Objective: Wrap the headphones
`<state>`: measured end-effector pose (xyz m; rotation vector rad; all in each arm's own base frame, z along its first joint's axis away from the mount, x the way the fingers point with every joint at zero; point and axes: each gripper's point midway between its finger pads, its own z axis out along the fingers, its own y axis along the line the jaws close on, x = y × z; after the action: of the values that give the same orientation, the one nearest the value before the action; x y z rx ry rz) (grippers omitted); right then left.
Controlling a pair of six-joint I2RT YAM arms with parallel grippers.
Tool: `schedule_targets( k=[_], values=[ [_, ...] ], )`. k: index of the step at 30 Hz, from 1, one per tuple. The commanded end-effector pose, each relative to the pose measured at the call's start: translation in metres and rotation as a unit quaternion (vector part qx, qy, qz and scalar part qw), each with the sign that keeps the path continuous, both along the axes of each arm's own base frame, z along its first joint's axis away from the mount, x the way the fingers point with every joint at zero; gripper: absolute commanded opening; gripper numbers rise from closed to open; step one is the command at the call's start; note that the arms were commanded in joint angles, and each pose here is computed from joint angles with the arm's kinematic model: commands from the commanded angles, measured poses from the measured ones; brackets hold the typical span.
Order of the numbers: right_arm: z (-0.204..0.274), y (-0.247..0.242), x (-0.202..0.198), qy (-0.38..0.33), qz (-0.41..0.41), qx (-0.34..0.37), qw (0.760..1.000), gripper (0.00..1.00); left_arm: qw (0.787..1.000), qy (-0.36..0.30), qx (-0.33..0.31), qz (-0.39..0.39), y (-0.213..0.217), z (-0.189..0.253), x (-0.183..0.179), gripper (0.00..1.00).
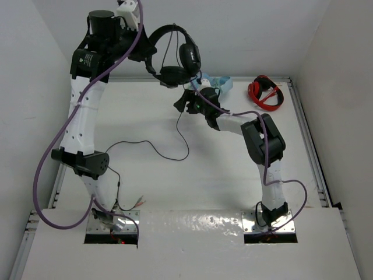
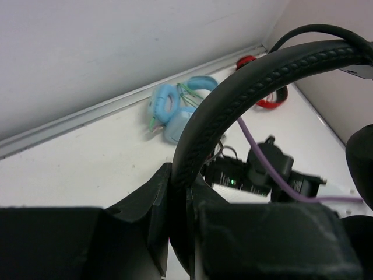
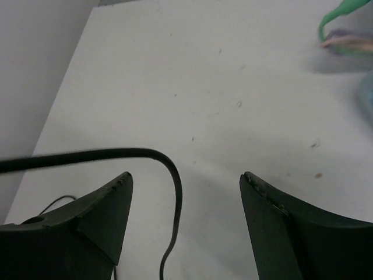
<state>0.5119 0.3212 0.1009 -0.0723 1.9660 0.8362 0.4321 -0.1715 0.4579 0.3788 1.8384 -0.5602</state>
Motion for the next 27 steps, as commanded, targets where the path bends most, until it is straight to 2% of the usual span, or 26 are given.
schedule_targets(
  k=[1, 3, 7, 9, 10, 12, 13, 14, 16, 17, 21, 22, 24, 26, 27],
  values=[
    [0.027, 0.034, -0.010, -0.025, 0.022, 0.060, 0.998, 0.73, 0.996, -0.029, -0.073, 0.042, 0.020, 0.036, 0.014, 0.00],
    [0.006, 0.042, -0.026, -0.009, 0.027, 0.029, 0.999, 0.71, 0.995, -0.031, -0.081, 0.056, 0.031, 0.038, 0.021, 0.00],
    [-0.030, 0.039, -0.036, 0.030, -0.008, -0.009, 0.999, 0.60, 0.991, -0.025, -0.104, 0.085, 0.047, 0.040, 0.030, 0.00],
    [-0.057, 0.048, -0.049, 0.064, 0.000, -0.036, 0.997, 0.61, 0.990, -0.023, -0.110, 0.089, 0.051, 0.040, 0.031, 0.00],
    [-0.054, 0.058, -0.048, 0.061, 0.008, -0.038, 0.997, 0.61, 0.989, -0.020, -0.110, 0.094, 0.053, 0.038, 0.032, 0.00],
    [-0.066, 0.078, -0.060, 0.069, 0.035, -0.059, 0.995, 0.57, 0.987, -0.017, -0.102, 0.123, 0.063, 0.034, 0.036, 0.00],
    [-0.070, 0.084, -0.065, 0.073, 0.043, -0.064, 0.994, 0.52, 0.984, -0.016, -0.096, 0.151, 0.073, 0.030, 0.041, 0.00],
    [-0.072, 0.093, -0.074, 0.075, 0.056, -0.069, 0.993, 0.33, 0.982, -0.019, -0.093, 0.166, 0.079, 0.030, 0.042, 0.00],
    [-0.079, 0.097, -0.085, 0.086, 0.069, -0.079, 0.991, 0.08, 0.971, -0.017, -0.088, 0.220, 0.103, 0.023, 0.052, 0.00],
    [-0.081, 0.099, -0.091, 0.091, 0.077, -0.081, 0.990, 0.00, 0.968, -0.014, -0.090, 0.234, 0.112, 0.020, 0.055, 0.00],
    [-0.086, 0.091, -0.128, 0.112, 0.136, -0.108, 0.978, 0.00, 0.948, -0.027, -0.073, 0.309, 0.157, 0.010, 0.073, 0.00],
    [-0.072, 0.090, -0.135, 0.101, 0.150, -0.107, 0.978, 0.00, 0.934, -0.038, -0.060, 0.349, 0.174, 0.007, 0.081, 0.00],
    [-0.079, 0.077, -0.154, 0.102, 0.166, -0.133, 0.972, 0.00, 0.918, -0.051, -0.051, 0.391, 0.202, 0.005, 0.087, 0.00],
    [-0.069, 0.077, -0.170, 0.091, 0.195, -0.141, 0.966, 0.00, 0.910, -0.047, -0.057, 0.409, 0.215, -0.003, 0.094, 0.00],
    [-0.073, 0.076, -0.180, 0.096, 0.208, -0.147, 0.962, 0.00, 0.908, -0.042, -0.081, 0.409, 0.221, -0.005, 0.097, 0.00]
  ],
)
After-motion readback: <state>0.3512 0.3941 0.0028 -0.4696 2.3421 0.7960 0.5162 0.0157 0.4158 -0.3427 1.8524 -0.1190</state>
